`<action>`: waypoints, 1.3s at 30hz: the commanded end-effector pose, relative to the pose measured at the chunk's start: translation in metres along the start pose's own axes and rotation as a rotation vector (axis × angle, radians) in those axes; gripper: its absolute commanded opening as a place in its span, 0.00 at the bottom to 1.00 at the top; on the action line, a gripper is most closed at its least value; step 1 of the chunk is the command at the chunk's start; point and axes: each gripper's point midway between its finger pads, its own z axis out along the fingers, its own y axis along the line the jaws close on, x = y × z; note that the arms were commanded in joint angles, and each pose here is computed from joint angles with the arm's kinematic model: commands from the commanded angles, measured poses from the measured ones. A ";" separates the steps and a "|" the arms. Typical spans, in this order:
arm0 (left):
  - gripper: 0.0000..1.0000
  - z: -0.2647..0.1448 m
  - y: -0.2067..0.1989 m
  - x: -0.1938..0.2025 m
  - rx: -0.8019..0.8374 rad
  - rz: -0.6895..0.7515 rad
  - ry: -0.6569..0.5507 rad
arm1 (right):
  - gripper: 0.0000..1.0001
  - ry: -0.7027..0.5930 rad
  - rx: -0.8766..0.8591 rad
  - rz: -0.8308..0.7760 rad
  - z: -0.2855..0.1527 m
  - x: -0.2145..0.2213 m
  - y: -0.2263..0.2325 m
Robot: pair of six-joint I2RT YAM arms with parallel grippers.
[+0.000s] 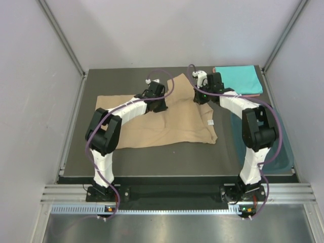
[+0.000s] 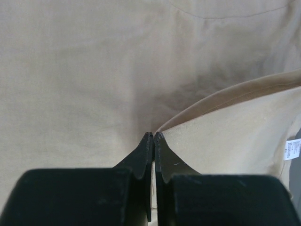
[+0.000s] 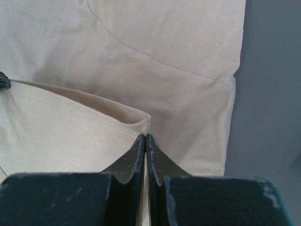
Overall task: Fold and stack the t-shirts
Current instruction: Fold the tshirt
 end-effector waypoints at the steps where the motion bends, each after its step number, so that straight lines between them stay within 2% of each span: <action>1: 0.00 0.006 0.010 0.014 -0.044 -0.005 0.027 | 0.00 -0.105 -0.008 -0.106 -0.009 -0.044 0.010; 6: 0.00 0.012 0.019 0.024 -0.093 -0.009 0.048 | 0.00 -0.144 -0.013 -0.157 -0.007 -0.058 0.017; 13: 0.00 0.017 0.028 0.036 -0.141 -0.023 0.068 | 0.00 -0.130 -0.034 -0.228 0.008 -0.061 0.031; 21: 0.00 0.017 0.031 0.042 -0.183 -0.023 0.074 | 0.01 -0.105 -0.044 -0.221 0.019 -0.054 0.033; 25: 0.00 0.015 0.036 0.039 -0.234 -0.035 0.068 | 0.10 -0.089 -0.014 -0.193 0.015 -0.052 0.030; 26: 0.03 0.013 0.038 0.038 -0.249 -0.040 0.066 | 0.13 -0.086 0.019 -0.183 0.013 -0.055 0.025; 27: 0.06 0.010 0.042 0.037 -0.279 -0.045 0.065 | 0.21 -0.079 0.048 -0.165 0.010 -0.057 0.021; 29: 0.17 0.004 0.038 0.027 -0.289 -0.050 0.049 | 0.30 -0.050 0.192 -0.071 -0.004 -0.065 0.000; 30: 0.26 -0.001 0.041 0.025 -0.310 -0.047 0.047 | 0.36 -0.036 0.244 -0.032 -0.011 -0.067 -0.007; 31: 0.28 -0.005 0.034 0.013 -0.303 -0.047 0.022 | 0.38 0.026 0.310 0.058 -0.022 -0.056 -0.013; 32: 0.32 -0.011 0.031 0.007 -0.299 -0.046 0.010 | 0.38 0.015 0.426 0.134 -0.039 -0.066 -0.027; 33: 0.40 -0.016 0.028 0.000 -0.298 -0.038 -0.002 | 0.40 0.034 0.477 0.201 -0.050 -0.063 -0.032; 34: 0.46 -0.023 0.024 -0.009 -0.297 -0.035 -0.019 | 0.40 0.079 0.522 0.350 -0.066 -0.047 -0.029; 37: 0.47 -0.049 0.014 -0.029 -0.273 -0.024 -0.054 | 0.42 0.154 0.598 0.622 -0.100 -0.014 -0.025; 39: 0.48 -0.057 0.019 -0.024 -0.279 -0.021 -0.045 | 0.42 0.210 0.626 0.684 -0.110 0.012 -0.019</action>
